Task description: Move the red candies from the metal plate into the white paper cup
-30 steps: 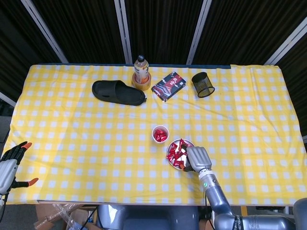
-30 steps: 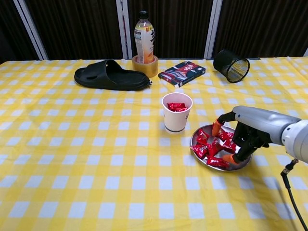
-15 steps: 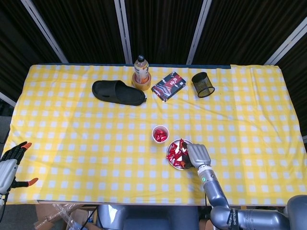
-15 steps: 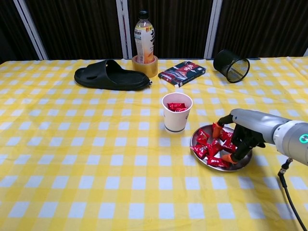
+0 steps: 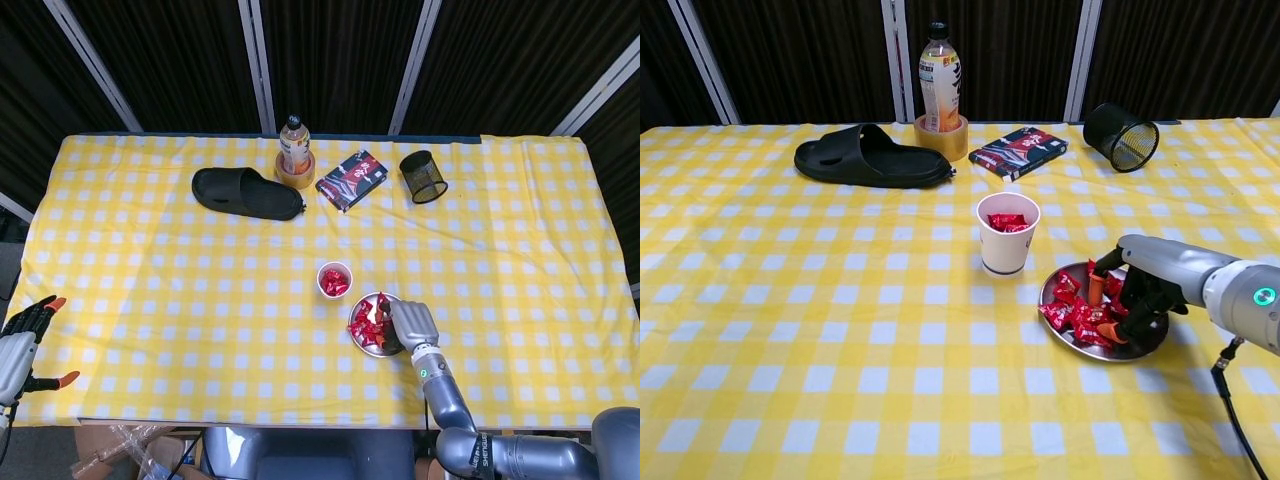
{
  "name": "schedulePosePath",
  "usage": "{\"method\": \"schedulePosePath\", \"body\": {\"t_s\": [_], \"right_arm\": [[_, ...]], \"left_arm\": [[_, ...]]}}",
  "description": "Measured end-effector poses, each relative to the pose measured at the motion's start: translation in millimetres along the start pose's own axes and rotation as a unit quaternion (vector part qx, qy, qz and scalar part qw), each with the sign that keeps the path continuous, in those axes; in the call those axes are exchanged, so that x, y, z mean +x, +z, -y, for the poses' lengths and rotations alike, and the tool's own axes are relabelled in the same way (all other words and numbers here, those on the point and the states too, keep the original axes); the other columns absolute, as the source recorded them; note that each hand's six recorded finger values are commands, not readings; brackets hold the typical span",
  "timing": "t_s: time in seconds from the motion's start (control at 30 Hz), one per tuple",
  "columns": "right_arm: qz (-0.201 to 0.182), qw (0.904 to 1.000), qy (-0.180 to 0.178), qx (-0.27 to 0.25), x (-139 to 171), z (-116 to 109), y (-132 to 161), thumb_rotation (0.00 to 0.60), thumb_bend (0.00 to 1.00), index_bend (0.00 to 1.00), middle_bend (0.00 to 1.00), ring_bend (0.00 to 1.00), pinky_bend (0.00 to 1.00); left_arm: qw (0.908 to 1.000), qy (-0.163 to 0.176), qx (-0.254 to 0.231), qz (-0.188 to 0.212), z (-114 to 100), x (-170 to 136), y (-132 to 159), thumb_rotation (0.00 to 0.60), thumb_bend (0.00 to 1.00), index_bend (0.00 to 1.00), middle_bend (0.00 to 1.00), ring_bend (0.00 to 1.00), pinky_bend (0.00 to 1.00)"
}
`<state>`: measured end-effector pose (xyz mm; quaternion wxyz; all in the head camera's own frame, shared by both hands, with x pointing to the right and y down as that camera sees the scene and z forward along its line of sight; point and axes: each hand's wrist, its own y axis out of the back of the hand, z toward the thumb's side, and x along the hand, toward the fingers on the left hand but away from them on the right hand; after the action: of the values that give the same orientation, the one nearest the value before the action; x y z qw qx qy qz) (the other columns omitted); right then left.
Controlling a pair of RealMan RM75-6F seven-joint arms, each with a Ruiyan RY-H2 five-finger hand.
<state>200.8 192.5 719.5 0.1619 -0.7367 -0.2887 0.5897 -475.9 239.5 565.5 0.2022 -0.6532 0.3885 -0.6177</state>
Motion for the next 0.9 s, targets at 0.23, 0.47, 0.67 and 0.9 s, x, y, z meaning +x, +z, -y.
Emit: {"method": "schedulePosePath", "body": {"t_s": [0.23,0.47,0.67,0.9], "right_arm": [[-0.006,1.0000,-0.001,-0.006,4,0,2,0.600,0.49,0.54,0.93,0.90,0.83],[-0.007,1.0000,-0.003,-0.005,8,-1,2,0.600,0.49,0.55,0.93,0.90,0.83],[-0.009,0.9998,-0.016,-0.007,9,-13,3,0.600,0.49,0.55,0.93,0.90,0.83],[-0.022,0.9982,-0.053,-0.021,9,-47,13,0.600,0.50,0.55,0.93,0.90,0.83]], "left_arm": [[1.0000,0.001,0.000,0.000,0,0,0,0.600,0.05,0.00,0.00,0.00,0.00],[1.0000,0.001,-0.001,0.001,0,0,0,0.600,0.05,0.00,0.00,0.00,0.00],[1.0000,0.001,-0.001,0.002,0,0,1,0.600,0.05,0.00,0.00,0.00,0.00],[1.0000,0.000,-0.002,0.004,0,0,1,0.600,0.05,0.00,0.00,0.00,0.00]]}}
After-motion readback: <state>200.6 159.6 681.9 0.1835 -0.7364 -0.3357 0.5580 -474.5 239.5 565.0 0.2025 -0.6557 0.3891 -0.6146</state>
